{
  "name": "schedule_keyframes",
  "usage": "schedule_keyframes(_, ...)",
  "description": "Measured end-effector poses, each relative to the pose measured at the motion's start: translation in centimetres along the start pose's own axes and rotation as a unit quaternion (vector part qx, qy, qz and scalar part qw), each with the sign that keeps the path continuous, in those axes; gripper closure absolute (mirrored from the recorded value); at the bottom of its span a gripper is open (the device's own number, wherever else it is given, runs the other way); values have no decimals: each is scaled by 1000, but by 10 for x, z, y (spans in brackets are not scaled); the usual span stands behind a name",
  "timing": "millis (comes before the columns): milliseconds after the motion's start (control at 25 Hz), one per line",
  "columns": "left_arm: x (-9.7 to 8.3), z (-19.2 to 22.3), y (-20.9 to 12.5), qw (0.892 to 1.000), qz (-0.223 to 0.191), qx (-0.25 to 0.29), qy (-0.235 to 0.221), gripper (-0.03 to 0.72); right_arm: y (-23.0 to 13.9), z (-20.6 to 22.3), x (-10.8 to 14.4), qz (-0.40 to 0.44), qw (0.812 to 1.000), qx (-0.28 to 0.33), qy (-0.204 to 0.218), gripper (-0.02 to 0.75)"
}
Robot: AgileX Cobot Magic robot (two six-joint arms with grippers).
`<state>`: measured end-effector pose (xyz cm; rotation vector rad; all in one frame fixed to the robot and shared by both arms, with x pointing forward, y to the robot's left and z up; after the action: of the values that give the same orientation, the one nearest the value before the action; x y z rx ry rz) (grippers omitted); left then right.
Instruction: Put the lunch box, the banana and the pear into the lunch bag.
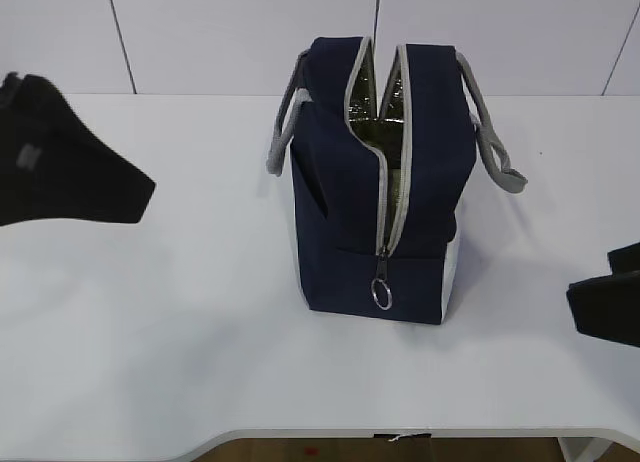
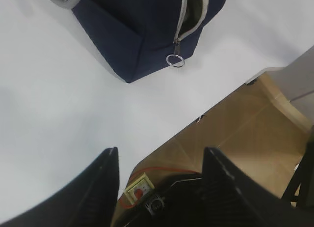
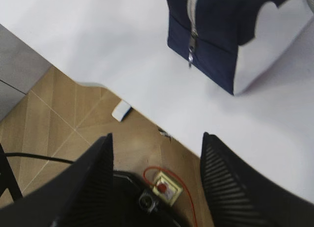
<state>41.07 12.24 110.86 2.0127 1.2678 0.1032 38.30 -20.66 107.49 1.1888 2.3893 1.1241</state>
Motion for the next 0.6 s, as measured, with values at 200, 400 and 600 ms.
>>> schedule_keyframes(200, 5, -10, -14, 999, 0, -48, -13, 282, -4, 16, 1, -19, 999, -44, 16, 285)
schedule_keyframes(400, 2, -13, -10, 995, -11, -87, -35, 285, -11, 29, 1, -46, 996, -71, 23, 285)
schedule_keyframes(600, 0, -11, -4, 993, -36, -107, -46, 288, -11, 46, -2, -46, 996, -70, 41, 284)
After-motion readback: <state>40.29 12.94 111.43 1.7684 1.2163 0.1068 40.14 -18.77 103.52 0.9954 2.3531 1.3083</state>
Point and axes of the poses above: a point on each arm's last joint axis where the gripper is mounted, z pointing out along that axis toward the gripper, x along the wrist's bending axis when the last joint is at zero, y = z × x, the point moved 4 cm from there along z, pointing out along that axis toward the gripper, and after that the axes turned 5 degrees about -z, right-handed, at the moved point
